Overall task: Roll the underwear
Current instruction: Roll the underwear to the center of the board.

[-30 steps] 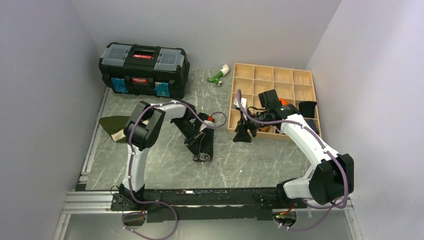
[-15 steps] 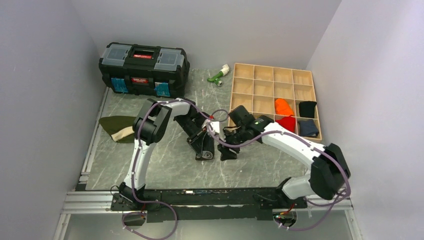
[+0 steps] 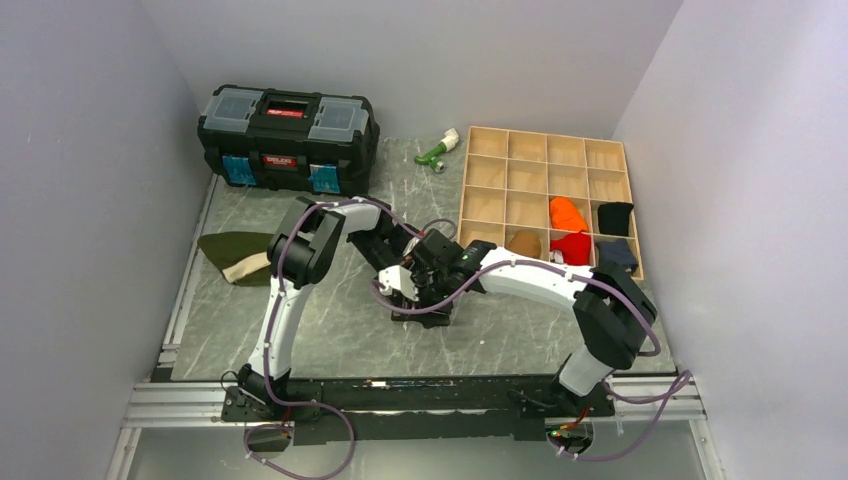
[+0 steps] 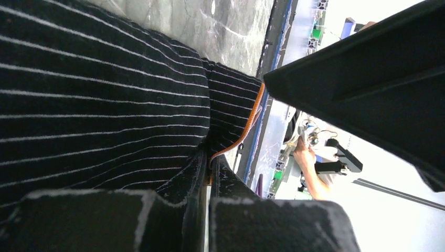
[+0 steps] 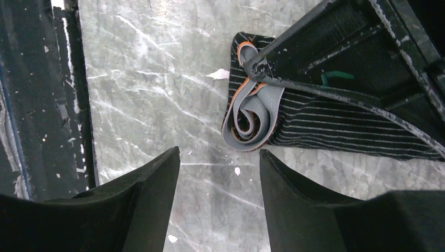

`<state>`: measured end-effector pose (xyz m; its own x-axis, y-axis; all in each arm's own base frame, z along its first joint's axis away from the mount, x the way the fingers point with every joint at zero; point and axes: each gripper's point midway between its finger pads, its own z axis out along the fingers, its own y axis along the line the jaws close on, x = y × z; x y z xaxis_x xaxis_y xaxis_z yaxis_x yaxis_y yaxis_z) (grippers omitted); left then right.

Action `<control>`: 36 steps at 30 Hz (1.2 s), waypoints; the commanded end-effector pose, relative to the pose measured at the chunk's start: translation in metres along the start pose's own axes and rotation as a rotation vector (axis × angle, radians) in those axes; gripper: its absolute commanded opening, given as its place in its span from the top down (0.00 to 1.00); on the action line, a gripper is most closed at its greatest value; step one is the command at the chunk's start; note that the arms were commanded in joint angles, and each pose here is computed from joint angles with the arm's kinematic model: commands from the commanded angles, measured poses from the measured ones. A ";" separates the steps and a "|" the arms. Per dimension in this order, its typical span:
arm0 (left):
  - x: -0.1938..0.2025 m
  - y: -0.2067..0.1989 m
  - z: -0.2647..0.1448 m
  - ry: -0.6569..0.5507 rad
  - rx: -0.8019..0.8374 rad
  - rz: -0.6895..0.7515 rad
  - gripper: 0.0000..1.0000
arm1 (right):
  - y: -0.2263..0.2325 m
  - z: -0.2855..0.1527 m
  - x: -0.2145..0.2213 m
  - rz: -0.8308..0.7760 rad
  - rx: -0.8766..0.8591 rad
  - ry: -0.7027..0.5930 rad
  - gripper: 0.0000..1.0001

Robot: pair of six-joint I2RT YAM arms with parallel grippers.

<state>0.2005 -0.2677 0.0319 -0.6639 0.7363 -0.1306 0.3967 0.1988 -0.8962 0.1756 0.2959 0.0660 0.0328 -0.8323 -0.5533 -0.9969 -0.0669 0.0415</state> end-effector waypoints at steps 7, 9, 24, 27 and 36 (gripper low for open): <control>-0.009 -0.003 0.000 -0.027 0.028 0.030 1.00 | -0.016 0.022 -0.018 -0.076 0.090 0.031 0.41; -0.009 -0.004 0.000 -0.028 0.031 0.033 1.00 | -0.019 0.025 -0.016 -0.075 0.115 0.044 0.41; -0.004 0.000 0.002 -0.017 0.025 0.031 1.00 | -0.031 0.014 -0.019 -0.109 0.224 0.066 0.46; -0.005 0.000 0.002 -0.017 0.020 0.032 1.00 | -0.028 -0.001 -0.024 -0.127 0.230 0.055 0.42; -0.006 -0.001 0.000 -0.021 0.014 0.041 1.00 | -0.017 -0.010 -0.030 -0.147 0.194 0.027 0.37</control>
<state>0.1995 -0.2692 0.0335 -0.6704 0.7311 -0.1269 0.3809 0.1922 -0.9044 0.1956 0.3099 0.0776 0.1536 -0.8543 -0.4965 -0.9780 -0.0599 -0.1996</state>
